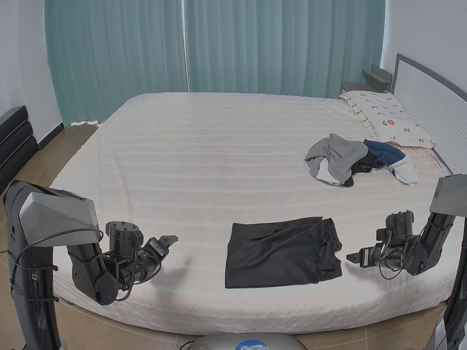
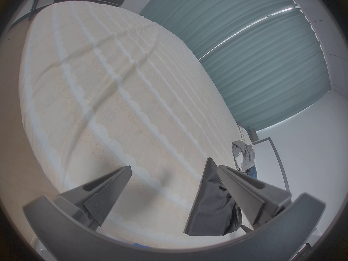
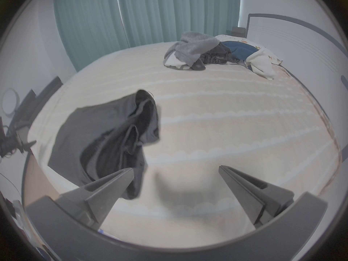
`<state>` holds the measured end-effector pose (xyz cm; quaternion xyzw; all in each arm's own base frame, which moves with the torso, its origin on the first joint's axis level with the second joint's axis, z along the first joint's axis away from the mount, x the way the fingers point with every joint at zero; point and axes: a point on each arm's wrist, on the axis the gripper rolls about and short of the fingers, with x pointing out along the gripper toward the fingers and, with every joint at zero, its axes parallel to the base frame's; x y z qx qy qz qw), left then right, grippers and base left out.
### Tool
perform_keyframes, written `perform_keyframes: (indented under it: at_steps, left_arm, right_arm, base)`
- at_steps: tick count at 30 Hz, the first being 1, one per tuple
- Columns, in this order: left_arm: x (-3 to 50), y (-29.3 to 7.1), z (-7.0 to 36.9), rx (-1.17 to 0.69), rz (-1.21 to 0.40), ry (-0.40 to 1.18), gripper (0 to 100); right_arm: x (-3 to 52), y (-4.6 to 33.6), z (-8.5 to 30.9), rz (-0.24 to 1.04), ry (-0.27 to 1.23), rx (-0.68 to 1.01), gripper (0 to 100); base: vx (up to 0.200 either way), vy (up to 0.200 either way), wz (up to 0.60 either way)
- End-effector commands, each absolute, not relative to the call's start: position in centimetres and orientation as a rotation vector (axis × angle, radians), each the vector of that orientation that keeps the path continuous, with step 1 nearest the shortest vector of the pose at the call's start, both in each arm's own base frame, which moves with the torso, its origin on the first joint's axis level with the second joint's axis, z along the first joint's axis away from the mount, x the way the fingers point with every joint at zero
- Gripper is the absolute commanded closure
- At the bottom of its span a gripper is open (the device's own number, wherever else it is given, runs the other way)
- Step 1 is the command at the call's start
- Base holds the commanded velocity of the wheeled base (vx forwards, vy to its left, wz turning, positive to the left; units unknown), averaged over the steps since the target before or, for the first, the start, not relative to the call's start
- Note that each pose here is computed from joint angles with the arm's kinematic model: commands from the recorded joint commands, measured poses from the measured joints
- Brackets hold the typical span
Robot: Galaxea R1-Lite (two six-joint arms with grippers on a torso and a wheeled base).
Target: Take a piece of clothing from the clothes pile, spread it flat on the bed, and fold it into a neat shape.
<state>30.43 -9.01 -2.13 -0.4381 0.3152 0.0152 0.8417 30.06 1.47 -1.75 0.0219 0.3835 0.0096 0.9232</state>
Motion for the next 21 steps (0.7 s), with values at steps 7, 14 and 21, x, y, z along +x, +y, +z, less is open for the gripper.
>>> perform_keyframes:
  at_steps: [7,14,21]
  left_arm:
    - [30.5,-9.0,-2.2,-0.926,0.034,0.665,0]
    - [30.5,-9.0,-2.2,-0.926,0.034,0.665,0]
    - [30.5,-9.0,-2.3,-0.909,0.030,0.667,0]
  right_arm:
    - [31.3,6.7,-0.3,0.096,0.680,0.217,0]
    - [31.6,9.6,-4.2,0.086,0.714,0.153,0]
    - [31.7,8.5,-5.3,0.025,0.723,0.074,0]
  base:
    - [0.000,0.000,0.00]
    - [0.000,0.000,0.00]
    - [0.000,0.000,0.00]
